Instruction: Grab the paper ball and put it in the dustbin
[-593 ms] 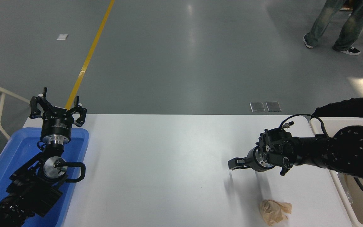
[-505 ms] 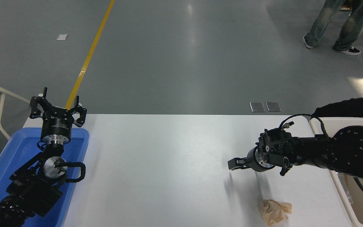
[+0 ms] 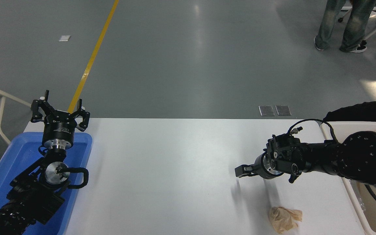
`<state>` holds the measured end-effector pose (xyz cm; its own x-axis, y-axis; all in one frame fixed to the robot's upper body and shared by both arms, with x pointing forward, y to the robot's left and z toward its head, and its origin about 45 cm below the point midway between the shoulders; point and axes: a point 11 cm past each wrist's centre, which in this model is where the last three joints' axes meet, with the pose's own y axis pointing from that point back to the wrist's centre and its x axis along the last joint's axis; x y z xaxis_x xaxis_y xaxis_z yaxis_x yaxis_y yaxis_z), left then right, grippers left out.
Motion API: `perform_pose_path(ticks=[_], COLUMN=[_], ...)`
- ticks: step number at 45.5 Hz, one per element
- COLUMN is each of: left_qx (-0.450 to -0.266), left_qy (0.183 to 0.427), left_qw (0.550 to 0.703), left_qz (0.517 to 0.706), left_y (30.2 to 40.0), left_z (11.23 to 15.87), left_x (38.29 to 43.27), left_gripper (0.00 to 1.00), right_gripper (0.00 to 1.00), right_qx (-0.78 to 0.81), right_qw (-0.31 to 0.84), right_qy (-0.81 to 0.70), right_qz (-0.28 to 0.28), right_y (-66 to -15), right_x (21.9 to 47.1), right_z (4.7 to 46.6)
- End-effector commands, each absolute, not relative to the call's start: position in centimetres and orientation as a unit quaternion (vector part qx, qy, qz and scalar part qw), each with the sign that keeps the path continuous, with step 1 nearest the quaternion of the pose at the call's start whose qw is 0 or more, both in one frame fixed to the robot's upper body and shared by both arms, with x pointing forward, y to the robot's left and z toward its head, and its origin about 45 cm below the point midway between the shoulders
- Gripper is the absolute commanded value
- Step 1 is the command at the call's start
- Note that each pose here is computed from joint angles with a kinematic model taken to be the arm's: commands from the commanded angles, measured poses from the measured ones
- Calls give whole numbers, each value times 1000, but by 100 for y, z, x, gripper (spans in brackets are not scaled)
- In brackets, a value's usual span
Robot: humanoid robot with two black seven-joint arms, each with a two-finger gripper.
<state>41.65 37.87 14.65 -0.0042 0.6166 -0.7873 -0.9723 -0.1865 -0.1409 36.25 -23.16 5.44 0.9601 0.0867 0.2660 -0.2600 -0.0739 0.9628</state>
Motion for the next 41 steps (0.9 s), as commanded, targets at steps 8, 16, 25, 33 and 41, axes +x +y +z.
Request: perform_pose_path(ticks=[8,16,25,33,41], left_qx=[-381,-381,-380,-381,-381], left_qy=[233,233,233,233,234], left_qw=[593,594,594,593,593], left_qz=[669,669,670,669,670], left_y=[3788,3787,3789,3788,3790], left_z=[1465,1465,1458,1465,1458], left_x=[4165,4166,4161,4165,4160], left_gripper=[99,99,99,99,99], right_gripper=[100,100,100,100,100], right_qx=[715,712,726,704,704], right_qw=[682,688,680,706,708], right_qy=[-73,-62,-25,1,-26], right_qz=[136,124,100,79,57], right_y=[-2468,-2677,-2705,-2913,-2957], right_x=[3803,3962,3766,3424,3178], right_z=[868,1700,2524,3142,3625])
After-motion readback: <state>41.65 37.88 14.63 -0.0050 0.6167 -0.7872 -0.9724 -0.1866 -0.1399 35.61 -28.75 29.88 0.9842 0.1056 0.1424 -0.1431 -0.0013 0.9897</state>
